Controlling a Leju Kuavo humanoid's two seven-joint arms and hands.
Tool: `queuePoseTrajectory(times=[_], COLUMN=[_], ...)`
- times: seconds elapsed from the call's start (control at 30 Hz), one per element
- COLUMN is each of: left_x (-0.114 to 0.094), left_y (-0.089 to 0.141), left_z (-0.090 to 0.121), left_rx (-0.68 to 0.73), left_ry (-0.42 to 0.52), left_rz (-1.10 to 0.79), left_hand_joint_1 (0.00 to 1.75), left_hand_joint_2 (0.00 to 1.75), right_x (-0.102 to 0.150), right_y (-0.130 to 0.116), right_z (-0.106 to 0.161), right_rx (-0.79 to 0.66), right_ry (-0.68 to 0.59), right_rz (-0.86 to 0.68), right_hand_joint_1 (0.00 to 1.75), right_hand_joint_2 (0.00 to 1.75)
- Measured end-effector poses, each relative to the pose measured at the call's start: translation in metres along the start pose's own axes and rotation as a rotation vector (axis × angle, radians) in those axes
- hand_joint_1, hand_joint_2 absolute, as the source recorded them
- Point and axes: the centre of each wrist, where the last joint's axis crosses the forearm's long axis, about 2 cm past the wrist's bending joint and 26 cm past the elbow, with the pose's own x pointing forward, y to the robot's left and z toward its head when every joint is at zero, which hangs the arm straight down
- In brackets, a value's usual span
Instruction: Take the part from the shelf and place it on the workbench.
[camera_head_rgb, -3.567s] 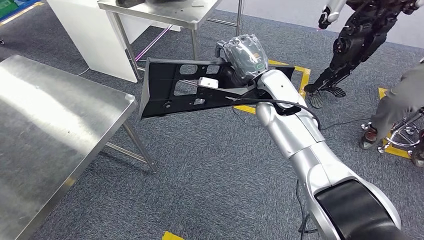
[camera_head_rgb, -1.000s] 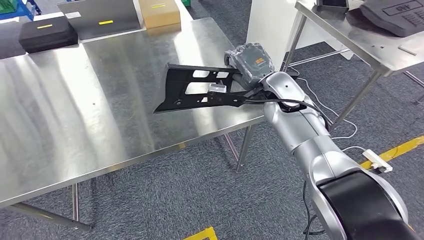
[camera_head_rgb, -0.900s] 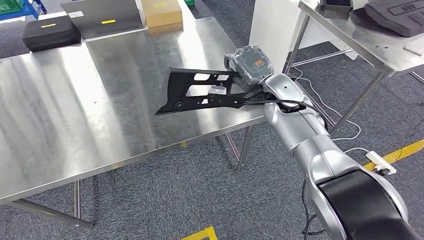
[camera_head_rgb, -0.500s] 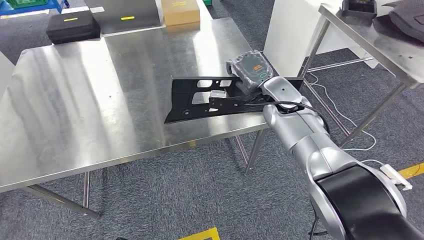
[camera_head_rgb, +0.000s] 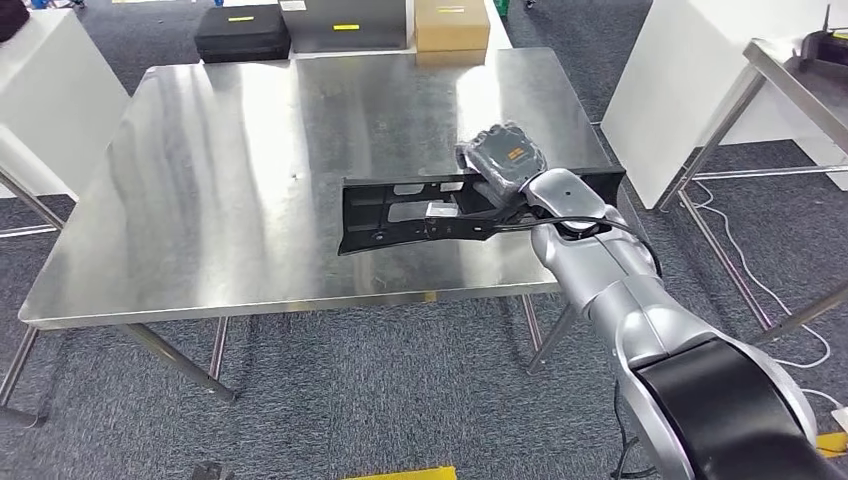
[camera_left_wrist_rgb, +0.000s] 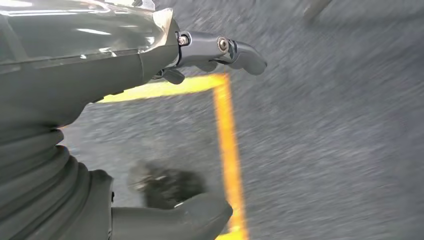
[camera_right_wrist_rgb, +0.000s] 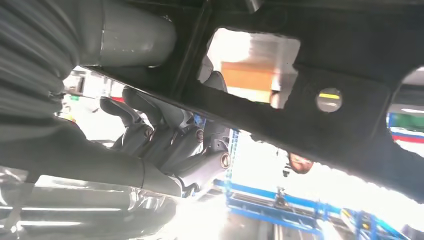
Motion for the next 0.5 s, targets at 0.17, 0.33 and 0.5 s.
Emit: queuePoseTrajectory(times=[0.17,0.33,0.5], left_x=[-0.0034,-0.0040,-0.0038], left_y=[0.0010,-0.0002,0.0002], left_z=[0.0027,0.0032,0.0030], left_rx=[0.065,0.047,0.032], left_ry=[-0.091,-0.085,-0.080], left_rz=[-0.018,0.000,-0.005], left_hand_joint_1=[0.00,0.00,0.00], left_hand_joint_2=[1.75,1.75,1.75], right_x=[0.0007,-0.0008,-0.0041], right_y=[0.0020,0.0038,0.0042], right_z=[0.0006,0.0019,0.0036], right_rx=[0.008,0.017,0.015], right_ry=[-0.018,-0.018,-0.013], right_rz=[0.007,0.012,0.021], right_hand_joint_1=[1.73,1.73,1.73], right_hand_joint_2=[1.75,1.75,1.75])
